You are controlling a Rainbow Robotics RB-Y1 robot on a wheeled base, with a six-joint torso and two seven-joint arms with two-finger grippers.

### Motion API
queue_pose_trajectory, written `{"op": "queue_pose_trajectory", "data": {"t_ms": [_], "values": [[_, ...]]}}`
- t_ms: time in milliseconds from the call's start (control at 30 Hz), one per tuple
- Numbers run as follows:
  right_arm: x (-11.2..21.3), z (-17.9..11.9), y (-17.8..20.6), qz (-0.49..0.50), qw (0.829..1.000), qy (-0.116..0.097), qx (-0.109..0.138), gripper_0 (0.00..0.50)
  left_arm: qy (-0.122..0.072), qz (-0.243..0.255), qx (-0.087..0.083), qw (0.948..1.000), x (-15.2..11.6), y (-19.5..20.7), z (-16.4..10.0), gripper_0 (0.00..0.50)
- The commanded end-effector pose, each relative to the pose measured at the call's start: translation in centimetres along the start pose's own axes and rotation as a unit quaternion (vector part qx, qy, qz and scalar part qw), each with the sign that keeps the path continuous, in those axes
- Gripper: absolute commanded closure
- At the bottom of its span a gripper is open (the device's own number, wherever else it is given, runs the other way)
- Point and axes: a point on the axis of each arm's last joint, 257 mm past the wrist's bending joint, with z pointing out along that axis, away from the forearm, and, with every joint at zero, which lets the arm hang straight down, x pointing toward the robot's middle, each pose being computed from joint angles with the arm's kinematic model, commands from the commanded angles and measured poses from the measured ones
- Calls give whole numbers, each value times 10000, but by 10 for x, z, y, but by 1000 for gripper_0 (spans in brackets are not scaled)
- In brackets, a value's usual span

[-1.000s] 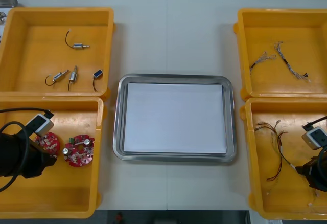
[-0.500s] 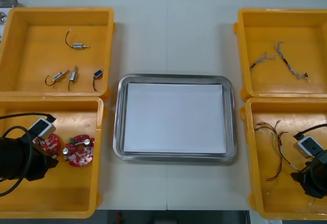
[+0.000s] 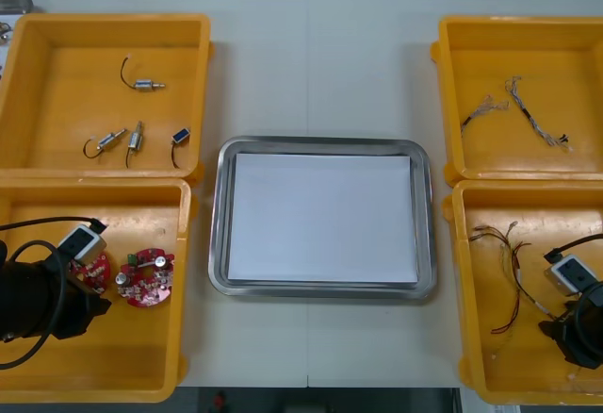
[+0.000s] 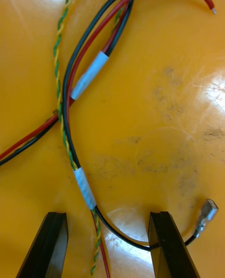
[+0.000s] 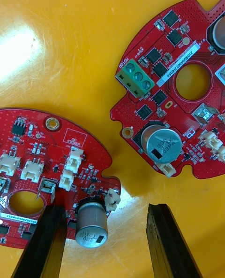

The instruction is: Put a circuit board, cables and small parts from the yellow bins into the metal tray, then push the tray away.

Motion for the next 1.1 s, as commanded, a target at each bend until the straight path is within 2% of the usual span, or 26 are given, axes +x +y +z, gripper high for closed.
{"op": "queue_pose_trajectory", "data": {"t_ms": [33,100,133,167,233,267,300,333,367,400,467,633,900,1100], "values": [[5,1,9,-238,9996,55,-113,0,101,675,-91,9976,7,6,-2,0],[5,1,8,-256,9996,48,-110,0,81,670,-92,9977,6,7,-2,5],[5,2,10,-259,9996,55,-124,0,81,685,-92,9976,6,7,-2,366],[5,2,11,-264,9995,55,-134,0,81,685,-92,9976,6,7,-2,499],[5,3,11,-279,9995,62,-137,0,81,685,-92,9976,6,7,-2,500],[5,3,13,-315,9994,55,-144,76,81,693,-92,9975,6,7,-2,500],[4,3,13,-315,9994,47,-142,122,81,693,-92,9975,6,7,-2,500],[5,3,12,-345,9993,48,-125,237,81,700,-92,9975,6,7,-2,500],[3,4,11,-382,9992,22,-94,380,74,703,-95,9974,5,7,-3,500],[3,4,10,-440,9990,21,-59,449,67,703,-91,9975,4,7,-3,500],[2,6,10,-502,9987,-14,-19,500,50,693,-84,9975,2,6,-3,500],[-3,6,10,-552,9984,-91,4,500,56,662,-136,9977,-2,13,-9,500],[-22,-8,-21,-568,9978,-189,287,500,307,699,-313,9966,-15,26,-46,499],[-38,-34,-31,-397,9989,-126,206,500,417,613,-317,9967,-30,22,-64,500]]}}
